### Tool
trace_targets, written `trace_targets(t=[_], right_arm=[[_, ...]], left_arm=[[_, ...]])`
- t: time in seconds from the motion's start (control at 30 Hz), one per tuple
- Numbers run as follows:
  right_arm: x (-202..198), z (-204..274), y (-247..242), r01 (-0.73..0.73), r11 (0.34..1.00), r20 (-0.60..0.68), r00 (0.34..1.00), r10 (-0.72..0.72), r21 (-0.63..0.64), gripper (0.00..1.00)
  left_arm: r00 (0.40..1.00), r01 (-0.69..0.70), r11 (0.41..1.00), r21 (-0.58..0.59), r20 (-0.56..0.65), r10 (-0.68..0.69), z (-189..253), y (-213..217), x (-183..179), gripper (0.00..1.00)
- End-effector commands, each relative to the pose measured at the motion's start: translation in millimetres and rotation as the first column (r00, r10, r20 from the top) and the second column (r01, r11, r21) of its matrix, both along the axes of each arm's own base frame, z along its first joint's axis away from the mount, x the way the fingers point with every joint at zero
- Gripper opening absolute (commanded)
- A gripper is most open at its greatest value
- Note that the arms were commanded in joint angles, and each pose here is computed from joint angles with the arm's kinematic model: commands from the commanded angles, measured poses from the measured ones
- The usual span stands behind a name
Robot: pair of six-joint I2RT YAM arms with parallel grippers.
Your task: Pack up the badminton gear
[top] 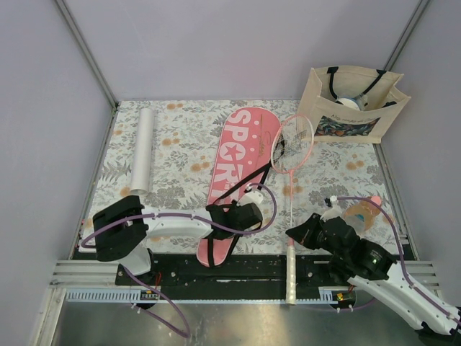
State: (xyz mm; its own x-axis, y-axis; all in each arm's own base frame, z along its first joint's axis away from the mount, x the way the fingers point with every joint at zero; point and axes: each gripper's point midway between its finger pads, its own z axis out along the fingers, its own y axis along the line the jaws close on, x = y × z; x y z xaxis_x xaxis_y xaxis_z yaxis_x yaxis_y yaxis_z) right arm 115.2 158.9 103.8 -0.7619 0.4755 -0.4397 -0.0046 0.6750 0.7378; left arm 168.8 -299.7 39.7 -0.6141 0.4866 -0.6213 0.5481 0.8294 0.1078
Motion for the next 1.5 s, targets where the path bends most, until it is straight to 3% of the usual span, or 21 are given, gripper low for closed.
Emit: trace_targets(t=[0.0,0.27,0.3,0.4,0.5,0.87,0.93,0.97,1.07,1.1,1.2,1.47], right_arm=[[9,27,-5,0.061,0.997,0.054,0.996,-0.064,0.055,0.00],[6,36,-10,0.080,0.993,0.054,0.995,-0.084,0.084,0.00],[5,35,-12,0.082,0.993,0.051,0.995,-0.086,0.081,0.00],[6,34,-13,0.084,0.993,0.054,0.995,-0.089,0.077,0.00],[6,31,-12,0.085,0.993,0.050,0.995,-0.089,0.077,0.00],[5,29,-14,0.089,0.992,0.053,0.994,-0.094,0.086,0.00],[5,30,-14,0.091,0.992,0.052,0.994,-0.096,0.092,0.00],[5,29,-14,0.089,0.992,0.050,0.994,-0.094,0.088,0.00],[4,28,-14,0.089,0.992,0.047,0.995,-0.093,0.087,0.00],[4,26,-14,0.093,0.992,0.041,0.994,-0.097,0.086,0.00],[4,23,-8,0.091,0.990,0.018,0.995,-0.093,0.110,0.00],[4,13,1,0.081,0.993,-0.039,0.996,-0.078,0.091,0.00]], left_arm=[[0.994,-0.062,0.997,-0.041,0.085,0.066,27,-4,21,0.01],[0.997,-0.077,0.985,-0.154,0.013,0.080,40,-2,31,0.00],[0.998,-0.063,0.985,-0.159,0.008,0.065,42,-4,30,0.03],[1.000,-0.018,0.988,-0.152,-0.010,0.016,42,-9,17,0.32],[1.000,0.005,0.994,-0.109,-0.014,-0.007,38,-9,5,0.47],[1.000,-0.020,0.998,0.051,-0.007,0.021,0,5,-7,0.56],[1.000,-0.028,0.995,0.092,0.017,0.026,-4,10,-2,0.54],[0.999,-0.032,0.994,0.107,0.026,0.029,-5,10,0,0.47],[0.995,-0.070,0.990,0.119,0.072,0.062,1,14,8,0.09],[0.994,-0.077,0.991,0.108,0.086,0.067,6,14,10,0.01],[0.992,-0.082,0.995,0.062,0.105,0.076,17,9,15,0.00],[0.991,-0.131,0.975,-0.179,-0.023,0.129,45,-2,27,0.00]])
